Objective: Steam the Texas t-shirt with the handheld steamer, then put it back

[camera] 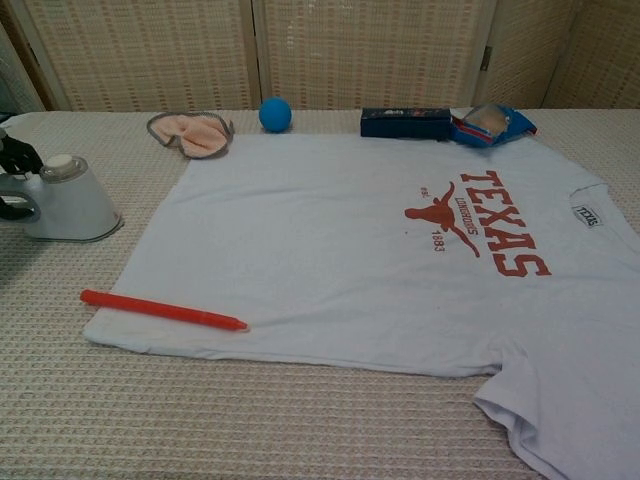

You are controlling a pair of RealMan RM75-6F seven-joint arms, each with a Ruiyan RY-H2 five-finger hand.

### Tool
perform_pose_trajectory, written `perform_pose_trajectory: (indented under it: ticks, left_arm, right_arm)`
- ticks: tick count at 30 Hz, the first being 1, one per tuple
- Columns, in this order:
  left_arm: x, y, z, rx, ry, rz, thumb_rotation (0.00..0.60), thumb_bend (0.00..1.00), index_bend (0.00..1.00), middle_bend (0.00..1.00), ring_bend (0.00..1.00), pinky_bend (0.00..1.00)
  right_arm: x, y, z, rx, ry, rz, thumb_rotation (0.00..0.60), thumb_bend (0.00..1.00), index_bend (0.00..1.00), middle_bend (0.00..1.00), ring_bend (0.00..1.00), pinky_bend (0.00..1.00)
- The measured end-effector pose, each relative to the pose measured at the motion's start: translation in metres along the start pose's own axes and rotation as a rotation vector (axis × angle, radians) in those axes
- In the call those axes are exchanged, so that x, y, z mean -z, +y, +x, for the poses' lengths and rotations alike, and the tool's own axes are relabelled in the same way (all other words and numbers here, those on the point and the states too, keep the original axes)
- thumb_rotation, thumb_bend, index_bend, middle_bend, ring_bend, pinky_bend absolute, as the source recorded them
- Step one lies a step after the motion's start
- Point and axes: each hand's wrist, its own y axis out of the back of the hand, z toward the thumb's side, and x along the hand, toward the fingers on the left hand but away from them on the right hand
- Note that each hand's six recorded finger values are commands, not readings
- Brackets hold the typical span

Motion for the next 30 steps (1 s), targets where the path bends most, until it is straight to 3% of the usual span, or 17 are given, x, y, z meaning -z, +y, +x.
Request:
perform_pose_trajectory:
  ticks: [16, 18, 24, 30]
  left_arm:
    - [0.016, -0.006, 0.022, 0.03, 0.06, 0.011, 0.6, 0.38, 0.54, 0.54, 0.4, 0.31]
    - [0.014, -0.008, 0.024, 0.031, 0.059, 0.008, 0.6, 0.37, 0.58, 0.58, 0.43, 0.34]
    - [0.01, -0.016, 0.029, 0.021, 0.053, -0.023, 0.6, 0.37, 0.71, 0.77, 0.6, 0.58]
    - [0.006, -0.018, 0.033, -0.014, 0.03, -0.089, 0.6, 0.37, 0.84, 0.92, 0.75, 0.67]
  right_arm:
    - [-0.004, -0.003, -0.002, -0.008, -0.007, 0.004, 0.6, 0.02, 0.0, 0.09, 0.06, 0.27]
    - [-0.004, -0.004, -0.002, -0.011, -0.009, 0.004, 0.6, 0.02, 0.0, 0.09, 0.06, 0.27]
    - [-0.004, -0.006, -0.002, -0.021, -0.012, 0.006, 0.6, 0.02, 0.0, 0.09, 0.06, 0.27]
    - [-0.009, -0.01, -0.003, -0.044, 0.0, 0.01, 0.6, 0.02, 0.0, 0.09, 0.06, 0.27]
